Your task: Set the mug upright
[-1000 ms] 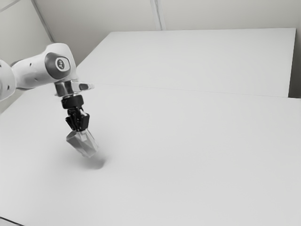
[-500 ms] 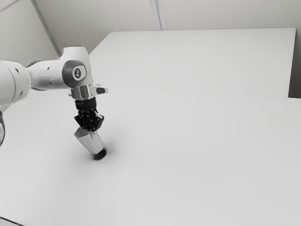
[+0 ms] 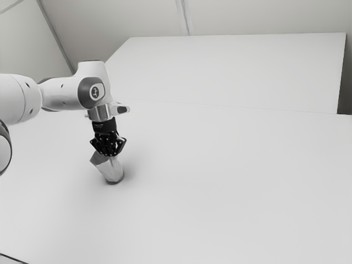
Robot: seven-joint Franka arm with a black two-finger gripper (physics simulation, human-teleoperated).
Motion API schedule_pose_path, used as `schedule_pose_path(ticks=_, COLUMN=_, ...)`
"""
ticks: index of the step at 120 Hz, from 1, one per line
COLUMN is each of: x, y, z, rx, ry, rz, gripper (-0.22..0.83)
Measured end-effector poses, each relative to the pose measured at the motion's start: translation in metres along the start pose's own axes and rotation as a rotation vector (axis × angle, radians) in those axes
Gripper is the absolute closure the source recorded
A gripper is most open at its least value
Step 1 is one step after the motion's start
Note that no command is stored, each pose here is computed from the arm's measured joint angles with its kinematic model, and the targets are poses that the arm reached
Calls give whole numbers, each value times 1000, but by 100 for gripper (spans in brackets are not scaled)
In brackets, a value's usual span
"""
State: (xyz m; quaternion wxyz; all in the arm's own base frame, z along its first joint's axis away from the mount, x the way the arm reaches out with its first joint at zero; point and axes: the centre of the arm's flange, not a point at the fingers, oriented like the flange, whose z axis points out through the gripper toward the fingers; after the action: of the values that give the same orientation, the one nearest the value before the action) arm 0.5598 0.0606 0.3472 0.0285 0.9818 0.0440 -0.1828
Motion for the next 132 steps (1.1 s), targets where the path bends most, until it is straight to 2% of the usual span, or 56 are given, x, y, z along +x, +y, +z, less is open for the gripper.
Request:
schedule_pose_path(ticks=13, x=1, y=0, z=2, rx=-5, ry=-2, rz=-17, gripper=69)
schedule_pose_path(ticks=33, x=0, y=2, z=-1, rx=-9, ry=7, rz=-35, gripper=43)
schedule_pose_path(ticks=51, x=-19, y=5, z=-27, rx=-14, ry=49, rz=-42, gripper=28)
schedule_pose_path(ticks=79, x=-57, y=18, z=-80, rx=-19, ry=131, rz=-27, gripper=14)
schedule_pose_path(ticks=89, x=-75, y=24, z=-113, rx=-16, ry=204, rz=-15, gripper=9)
schedule_pose_path(ticks=103, x=-98, y=36, z=-184, rx=3, ry=351, rz=9, gripper=5)
schedule_pose_path(ticks=119, x=-113, y=64, z=-239, rx=17, ry=453, rz=57, gripper=3)
schedule_pose_path(ticks=132, x=-107, y=77, z=-260, rx=22, ry=449, rz=69, gripper=2)
